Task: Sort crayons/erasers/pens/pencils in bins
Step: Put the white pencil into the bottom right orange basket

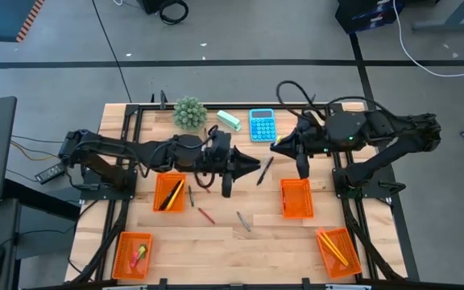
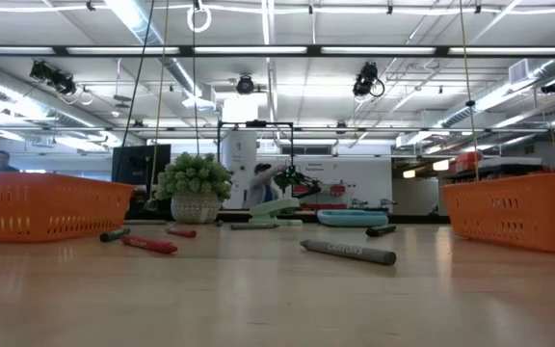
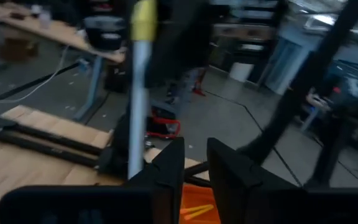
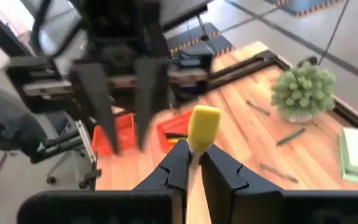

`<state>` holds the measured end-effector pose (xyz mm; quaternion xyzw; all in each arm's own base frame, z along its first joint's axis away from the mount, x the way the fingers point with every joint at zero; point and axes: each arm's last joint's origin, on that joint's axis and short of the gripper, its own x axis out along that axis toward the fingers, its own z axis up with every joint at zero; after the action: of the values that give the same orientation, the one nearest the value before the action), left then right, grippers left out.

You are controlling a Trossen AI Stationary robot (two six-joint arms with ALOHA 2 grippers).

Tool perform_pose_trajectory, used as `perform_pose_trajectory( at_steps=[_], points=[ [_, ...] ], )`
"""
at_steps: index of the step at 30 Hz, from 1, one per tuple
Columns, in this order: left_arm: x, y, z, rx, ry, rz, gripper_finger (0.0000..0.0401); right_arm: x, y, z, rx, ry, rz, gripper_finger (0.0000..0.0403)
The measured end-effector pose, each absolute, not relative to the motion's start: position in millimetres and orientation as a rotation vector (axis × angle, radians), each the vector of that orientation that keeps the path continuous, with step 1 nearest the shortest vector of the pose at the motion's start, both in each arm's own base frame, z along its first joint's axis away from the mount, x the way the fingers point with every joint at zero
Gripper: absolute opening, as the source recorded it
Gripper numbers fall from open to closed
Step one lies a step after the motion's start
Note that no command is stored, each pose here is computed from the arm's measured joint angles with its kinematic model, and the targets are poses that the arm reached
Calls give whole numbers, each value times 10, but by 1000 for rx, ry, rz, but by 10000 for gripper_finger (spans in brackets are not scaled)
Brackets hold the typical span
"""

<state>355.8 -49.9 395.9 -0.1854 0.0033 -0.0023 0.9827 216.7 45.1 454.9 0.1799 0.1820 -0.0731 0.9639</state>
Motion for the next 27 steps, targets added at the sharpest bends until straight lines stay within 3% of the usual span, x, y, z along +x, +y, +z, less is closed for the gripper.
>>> perform_pose_trajectory(
  at_steps=[7,15,27],
  points=[
    [3437,-502,4058,-215,5,-22,98,2075,455,4378,466,579,-154,38],
    [3319,-496,4204,-172,-56,-31,99,1879,561,3950,633,1102,-255,38],
    [3308,-496,4216,-178,-60,-32,92,1709,1215,3170,751,1373,-313,38]
  ],
)
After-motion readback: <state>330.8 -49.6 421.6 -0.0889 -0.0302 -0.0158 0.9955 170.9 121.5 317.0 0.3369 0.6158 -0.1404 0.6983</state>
